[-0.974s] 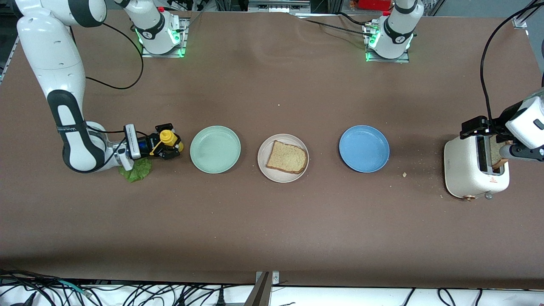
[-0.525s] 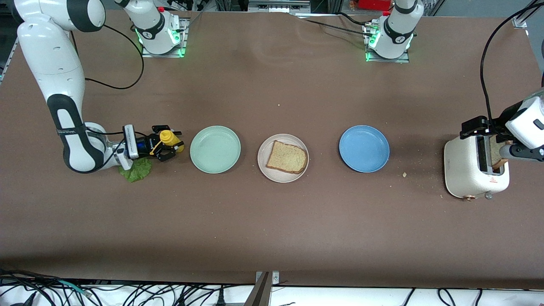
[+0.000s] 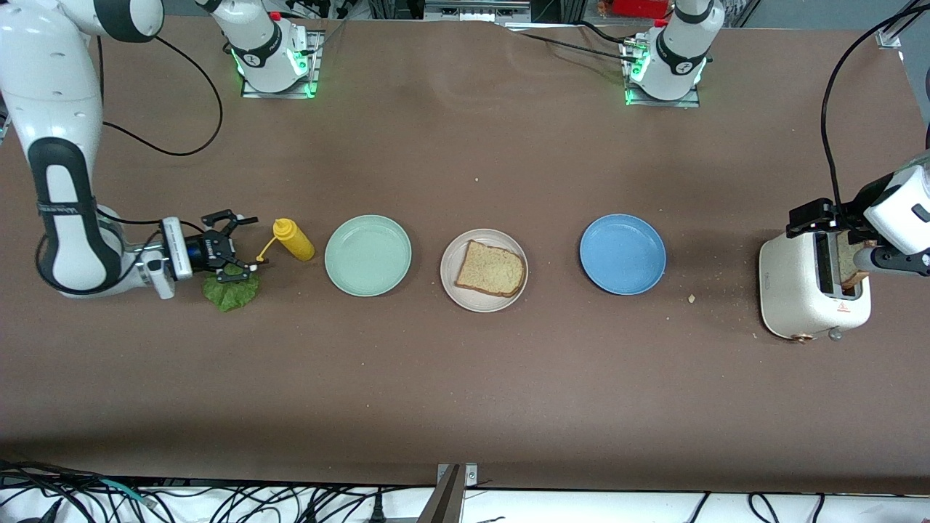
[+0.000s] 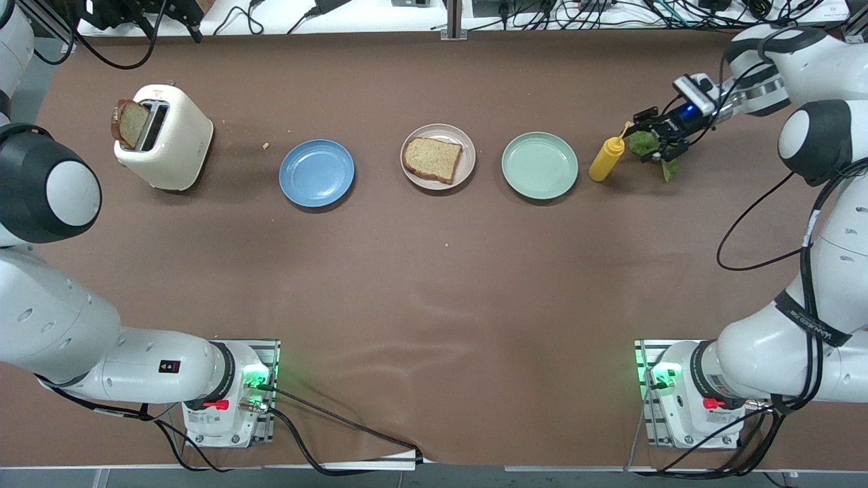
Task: Make sandwich in beige plate with both arms
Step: 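Open the right gripper and draw it back from the bottle, then lower the right gripper onto the lettuce leaf and grasp it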
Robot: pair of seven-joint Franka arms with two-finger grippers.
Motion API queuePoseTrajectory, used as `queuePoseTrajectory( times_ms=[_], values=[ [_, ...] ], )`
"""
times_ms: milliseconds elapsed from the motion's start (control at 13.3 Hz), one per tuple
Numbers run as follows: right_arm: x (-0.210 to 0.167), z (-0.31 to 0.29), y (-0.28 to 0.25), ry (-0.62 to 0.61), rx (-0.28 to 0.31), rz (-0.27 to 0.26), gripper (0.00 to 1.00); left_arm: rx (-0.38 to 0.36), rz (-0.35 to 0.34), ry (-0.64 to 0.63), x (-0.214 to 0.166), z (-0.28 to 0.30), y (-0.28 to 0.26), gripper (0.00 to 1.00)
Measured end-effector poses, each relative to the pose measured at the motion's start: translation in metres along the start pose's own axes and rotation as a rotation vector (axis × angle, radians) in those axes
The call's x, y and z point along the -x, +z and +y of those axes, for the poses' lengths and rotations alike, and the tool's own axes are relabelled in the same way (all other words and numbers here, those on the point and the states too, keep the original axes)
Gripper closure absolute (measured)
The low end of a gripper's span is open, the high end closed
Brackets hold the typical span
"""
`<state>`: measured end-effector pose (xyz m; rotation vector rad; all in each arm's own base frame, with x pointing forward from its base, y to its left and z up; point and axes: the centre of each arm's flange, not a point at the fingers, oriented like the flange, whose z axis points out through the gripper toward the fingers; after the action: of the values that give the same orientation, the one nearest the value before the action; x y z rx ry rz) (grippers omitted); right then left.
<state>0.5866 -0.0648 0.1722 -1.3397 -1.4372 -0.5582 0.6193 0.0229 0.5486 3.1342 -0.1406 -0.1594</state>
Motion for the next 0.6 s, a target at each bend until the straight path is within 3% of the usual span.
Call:
queuePoseTrajectory(
  times_ms=[225, 600],
  values=[
    [-0.037, -0.012, -0.042, 0.198, 0.032, -0.166, 0.00, 0.001, -0.004, -0.004, 0.000, -0.002, 0.002, 0.00],
    [-0.092, -0.013, -0.084, 0.593, 0.257, -0.480, 0.00, 0.001, -0.005, -0.004, 0.000, -0.002, 0.003, 0.00]
  ],
)
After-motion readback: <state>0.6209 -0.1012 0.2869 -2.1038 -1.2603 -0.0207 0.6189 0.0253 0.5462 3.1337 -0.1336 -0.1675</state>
